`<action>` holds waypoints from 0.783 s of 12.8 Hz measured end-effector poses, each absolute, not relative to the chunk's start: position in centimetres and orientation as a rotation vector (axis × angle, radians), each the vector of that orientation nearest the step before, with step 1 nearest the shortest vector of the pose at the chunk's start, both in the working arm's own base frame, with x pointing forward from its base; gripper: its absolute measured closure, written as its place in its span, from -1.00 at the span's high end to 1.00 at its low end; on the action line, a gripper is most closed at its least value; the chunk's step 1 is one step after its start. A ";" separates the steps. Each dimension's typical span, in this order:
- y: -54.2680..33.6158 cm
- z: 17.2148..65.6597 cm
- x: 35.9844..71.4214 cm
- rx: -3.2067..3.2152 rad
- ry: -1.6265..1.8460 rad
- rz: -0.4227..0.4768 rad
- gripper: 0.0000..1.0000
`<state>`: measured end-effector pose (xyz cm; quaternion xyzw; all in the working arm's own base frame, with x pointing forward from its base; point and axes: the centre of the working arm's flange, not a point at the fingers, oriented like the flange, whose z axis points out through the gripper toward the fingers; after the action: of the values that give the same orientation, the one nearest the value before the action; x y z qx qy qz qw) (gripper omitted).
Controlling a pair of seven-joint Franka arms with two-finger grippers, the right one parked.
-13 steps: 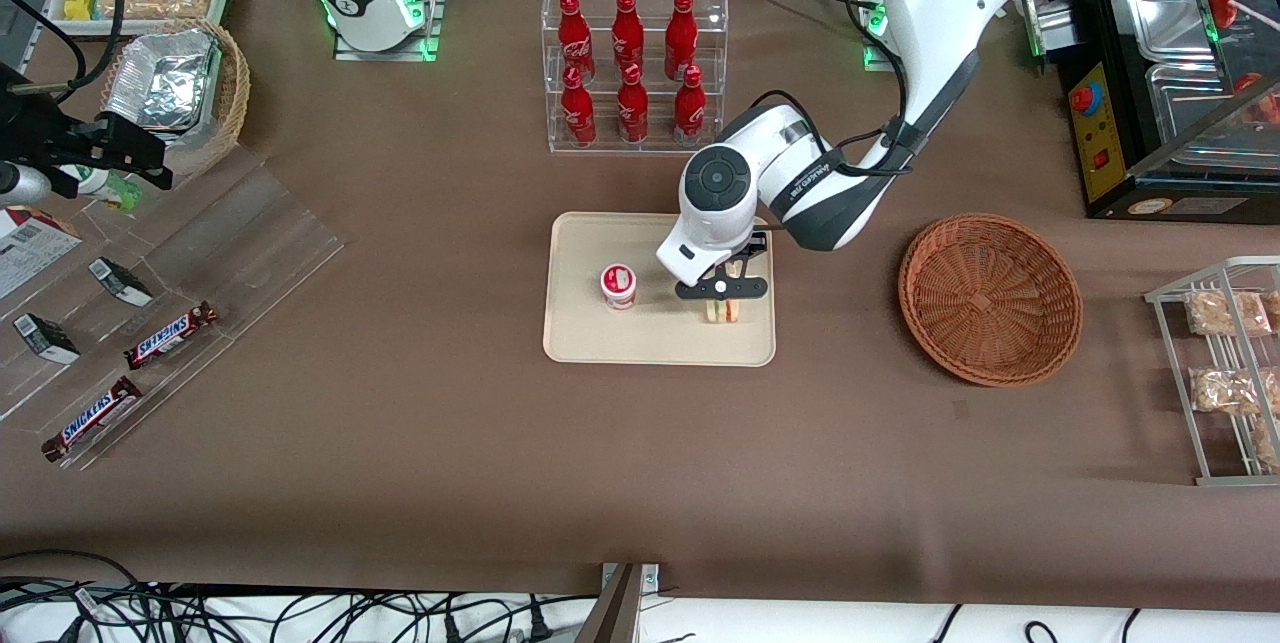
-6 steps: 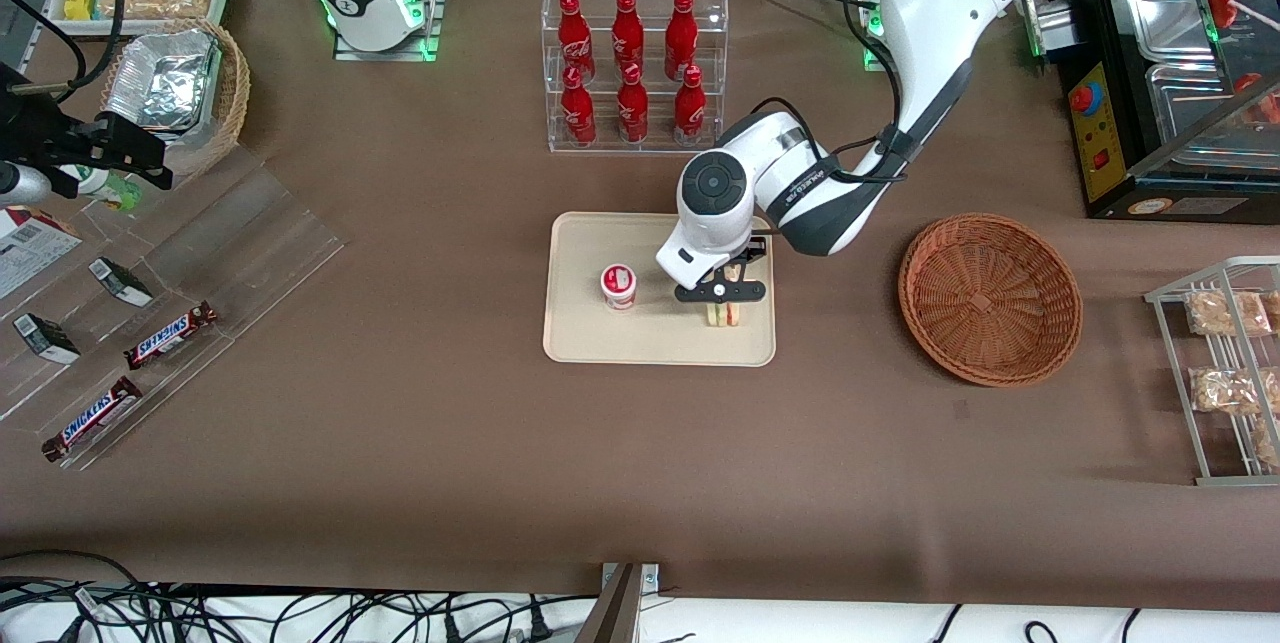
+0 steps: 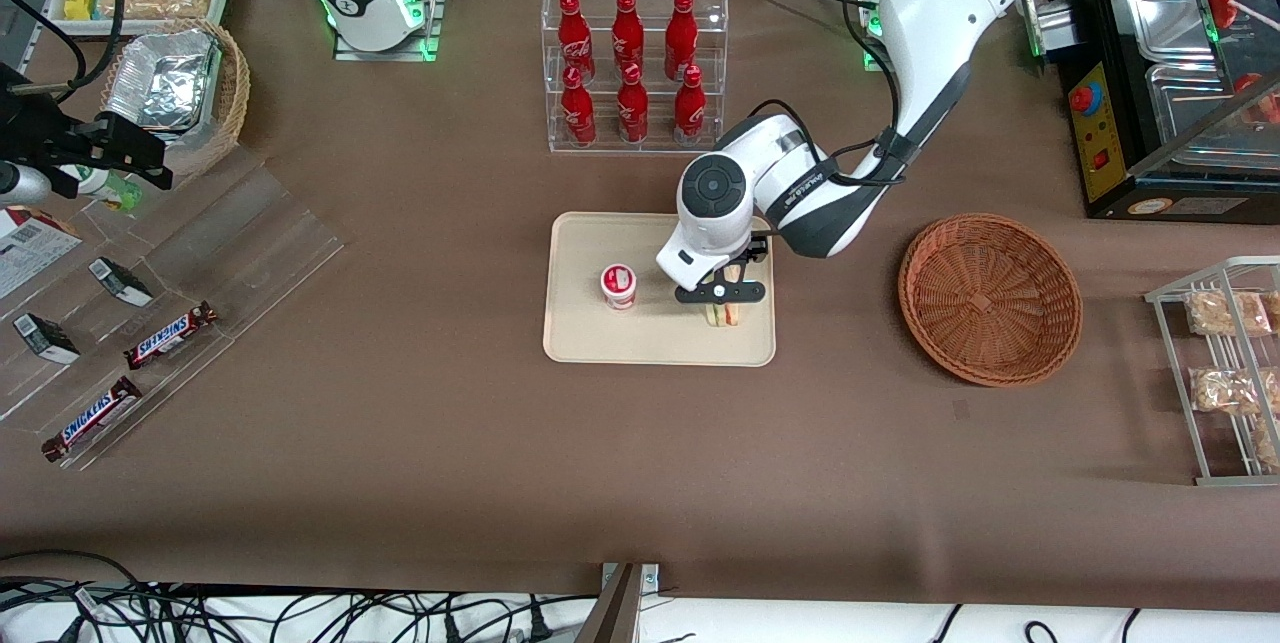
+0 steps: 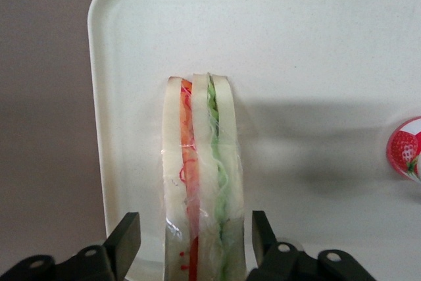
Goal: Place sandwich from basket to tray
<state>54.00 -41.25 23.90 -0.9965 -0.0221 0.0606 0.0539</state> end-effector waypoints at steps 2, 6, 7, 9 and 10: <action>-40.5 25.0 55.5 -3.040 -0.113 0.151 1.00; -34.7 29.7 60.8 -3.032 -0.287 0.097 1.00; -33.5 30.7 61.5 -3.027 -0.316 0.086 1.00; -31.0 32.3 62.5 -3.017 -0.316 0.089 1.00; -29.4 33.1 63.0 -3.020 -0.296 0.114 1.00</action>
<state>63.02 -29.38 33.08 -0.9932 -0.0974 0.0374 0.0526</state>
